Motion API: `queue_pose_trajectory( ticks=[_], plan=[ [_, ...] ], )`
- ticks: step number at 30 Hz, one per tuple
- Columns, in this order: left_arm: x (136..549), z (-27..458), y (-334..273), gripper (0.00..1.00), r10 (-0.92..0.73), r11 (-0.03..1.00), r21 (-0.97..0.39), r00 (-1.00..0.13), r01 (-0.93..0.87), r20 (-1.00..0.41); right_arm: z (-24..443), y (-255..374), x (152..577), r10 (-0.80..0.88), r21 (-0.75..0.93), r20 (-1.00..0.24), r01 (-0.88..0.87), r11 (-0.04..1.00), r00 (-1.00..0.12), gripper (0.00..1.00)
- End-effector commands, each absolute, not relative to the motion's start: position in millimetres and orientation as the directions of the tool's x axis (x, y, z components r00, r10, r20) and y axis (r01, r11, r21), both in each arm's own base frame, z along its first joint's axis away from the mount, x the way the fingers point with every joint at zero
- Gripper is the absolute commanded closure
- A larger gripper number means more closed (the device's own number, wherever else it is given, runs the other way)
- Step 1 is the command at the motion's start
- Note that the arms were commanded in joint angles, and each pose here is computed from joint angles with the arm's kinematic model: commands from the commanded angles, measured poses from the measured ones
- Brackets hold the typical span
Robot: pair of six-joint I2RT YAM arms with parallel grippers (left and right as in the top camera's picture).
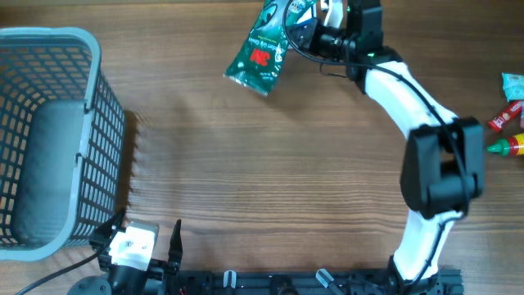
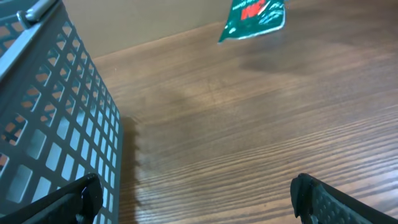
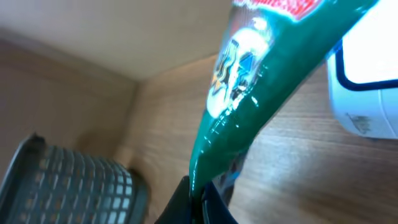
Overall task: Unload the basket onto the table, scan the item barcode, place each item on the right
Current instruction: 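Hold the green gloves packet up under the white scanner, then carry the gloves packet to the right edge and release it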
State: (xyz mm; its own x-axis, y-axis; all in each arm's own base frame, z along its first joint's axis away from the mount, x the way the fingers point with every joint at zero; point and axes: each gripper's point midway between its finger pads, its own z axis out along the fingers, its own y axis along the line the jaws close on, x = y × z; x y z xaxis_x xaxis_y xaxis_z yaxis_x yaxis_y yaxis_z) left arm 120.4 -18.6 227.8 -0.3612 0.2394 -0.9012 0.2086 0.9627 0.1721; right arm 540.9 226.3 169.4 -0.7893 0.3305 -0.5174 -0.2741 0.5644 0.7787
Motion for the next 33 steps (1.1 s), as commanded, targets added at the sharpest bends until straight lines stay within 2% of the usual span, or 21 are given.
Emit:
queue_pose_trajectory(
  ticks=[1, 4, 6, 11, 15, 18, 20, 22, 23, 25, 28, 30, 33],
  plan=[
    [120, 230, -20, 0.00, 0.245, 0.960, 0.176, -0.349, 0.217, -0.904, 142, 213, 559, 0.411, 0.822, -0.442, -0.177, 0.541, -0.797, 0.96],
    [120, 230, -20, 0.00, 0.245, 0.960, 0.176, -0.349, 0.217, -0.904, 142, 193, 571, 0.445, 0.807, -0.470, -0.166, 0.567, -0.762, 0.96],
    [120, 230, -20, 0.00, 0.245, 0.960, 0.176, -0.349, 0.217, -0.904, 137, 182, 571, 0.458, 0.811, -0.447, -0.132, 0.570, -0.768, 0.96],
    [120, 230, -20, 0.00, 0.245, 0.960, 0.176, -0.349, 0.217, -0.904, 137, 193, 555, 0.369, 0.820, -0.441, -0.200, 0.537, -0.818, 0.96],
    [120, 230, -20, 0.00, 0.245, 0.960, 0.176, -0.349, 0.217, -0.904, 167, 187, 541, 0.325, 0.852, -0.430, -0.260, 0.454, -0.842, 0.95],
    [120, 230, -20, 0.00, 0.245, 0.960, 0.176, -0.349, 0.217, -0.904, 202, 150, 534, 0.343, 0.824, -0.476, -0.273, 0.497, -0.810, 0.96],
    [120, 230, -20, 0.00, 0.245, 0.960, 0.176, -0.349, 0.217, -0.904, 212, 95, 531, 0.413, 0.757, -0.503, -0.157, 0.634, -0.760, 0.95],
    [120, 230, -20, 0.00, 0.245, 0.960, 0.176, -0.349, 0.217, -0.904, 207, 36, 527, 0.506, 0.681, -0.504, 0.038, 0.732, -0.700, 0.96],
    [120, 230, -20, 0.00, 0.245, 0.960, 0.176, -0.349, 0.217, -0.904, 200, -12, 523, 0.570, 0.610, -0.517, 0.192, 0.769, -0.639, 0.96],
    [120, 230, -20, 0.00, 0.245, 0.960, 0.176, -0.349, 0.217, -0.904, 183, -94, 509, 0.650, 0.493, -0.540, 0.424, 0.759, -0.535, 0.96],
    [120, 230, -20, 0.00, 0.245, 0.960, 0.176, -0.349, 0.217, -0.904, 160, -205, 478, 0.697, 0.346, -0.588, 0.651, 0.676, -0.411, 0.96],
    [120, 230, -20, 0.00, 0.245, 0.960, 0.176, -0.349, 0.217, -0.904, 146, -253, 469, 0.658, 0.283, -0.632, 0.667, 0.689, -0.410, 0.95],
    [120, 230, -20, 0.00, 0.245, 0.960, 0.176, -0.349, 0.217, -0.904, 112, -294, 453, 0.691, 0.259, -0.606, 0.723, 0.640, -0.394, 0.95]
  ],
)
